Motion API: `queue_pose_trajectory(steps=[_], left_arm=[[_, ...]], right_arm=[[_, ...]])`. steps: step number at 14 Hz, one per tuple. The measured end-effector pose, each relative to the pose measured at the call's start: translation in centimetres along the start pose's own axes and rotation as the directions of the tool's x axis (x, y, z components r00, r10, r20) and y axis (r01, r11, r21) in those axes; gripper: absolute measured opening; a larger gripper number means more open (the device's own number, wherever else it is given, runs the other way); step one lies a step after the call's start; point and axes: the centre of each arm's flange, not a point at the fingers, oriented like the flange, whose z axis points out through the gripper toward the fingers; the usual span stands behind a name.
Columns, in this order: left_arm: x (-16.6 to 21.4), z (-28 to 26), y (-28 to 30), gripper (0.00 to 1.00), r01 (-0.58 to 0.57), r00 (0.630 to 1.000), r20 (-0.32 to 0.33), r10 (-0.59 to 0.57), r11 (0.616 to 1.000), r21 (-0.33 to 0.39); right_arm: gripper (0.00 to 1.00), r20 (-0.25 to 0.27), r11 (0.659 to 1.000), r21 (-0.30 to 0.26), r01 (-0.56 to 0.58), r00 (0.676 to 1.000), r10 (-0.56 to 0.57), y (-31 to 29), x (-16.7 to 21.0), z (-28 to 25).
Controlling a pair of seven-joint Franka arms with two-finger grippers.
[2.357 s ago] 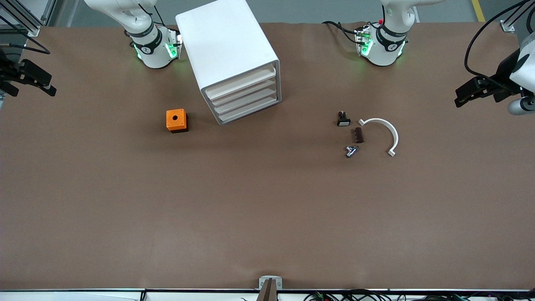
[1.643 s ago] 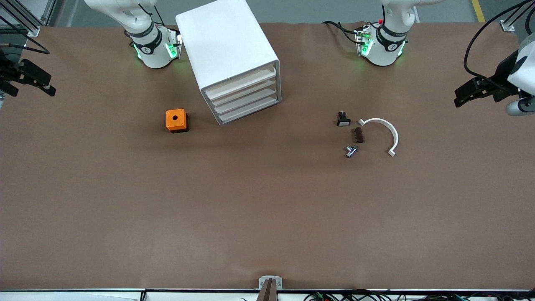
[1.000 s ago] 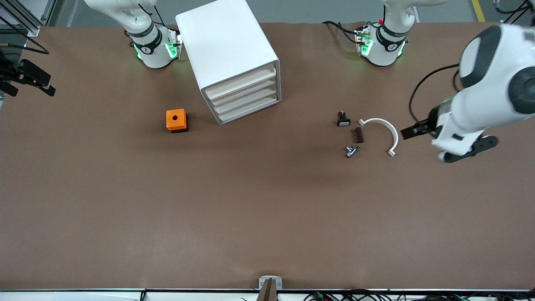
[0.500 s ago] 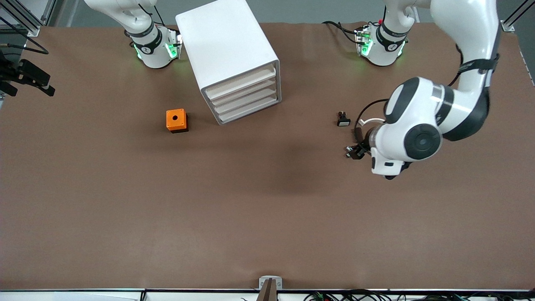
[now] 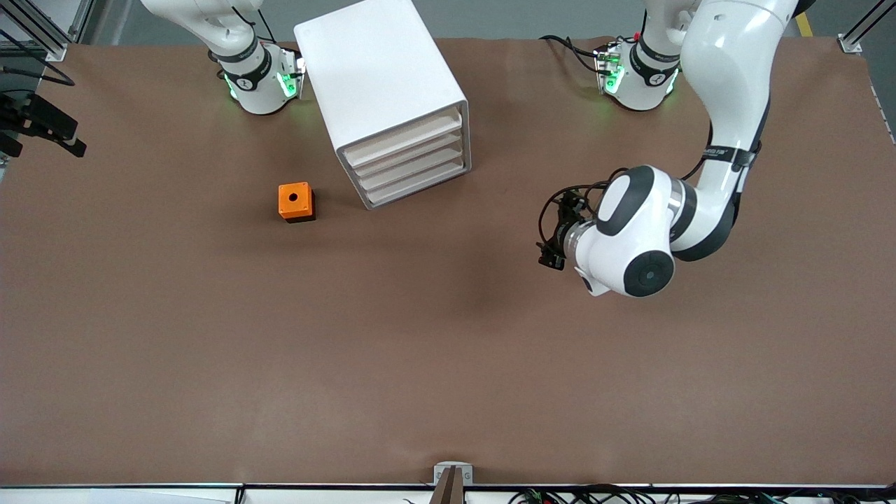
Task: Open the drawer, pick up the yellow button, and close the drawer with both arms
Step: 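Pull the drawer open with the left gripper while the right gripper approaches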
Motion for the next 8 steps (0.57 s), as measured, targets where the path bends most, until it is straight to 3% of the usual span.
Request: queue_pose_trajectory(steps=[4, 6, 8], left_arm=[[-2.5, 3.6, 0.0, 0.99, 0.150, 0.975, 0.135, -0.176, 0.972, 0.180], [-3.7, 5.2, 0.6, 0.98, 0.218, 0.931, 0.225, -0.286, 0.934, 0.284], [-4.3, 6.5, 1.4, 0.93, 0.285, 0.870, 0.280, -0.406, 0.877, 0.386]], right_arm=[[1.00, 0.097, 1.000, -0.019, 0.002, 0.995, 0.000, -0.4, 5.0, 6.8], [1.00, 0.145, 1.000, -0.028, -0.007, 0.989, 0.011, 0.0, 6.8, 9.8], [1.00, 0.163, 0.999, -0.032, -0.018, 0.986, 0.023, 0.7, 7.6, 11.0]])
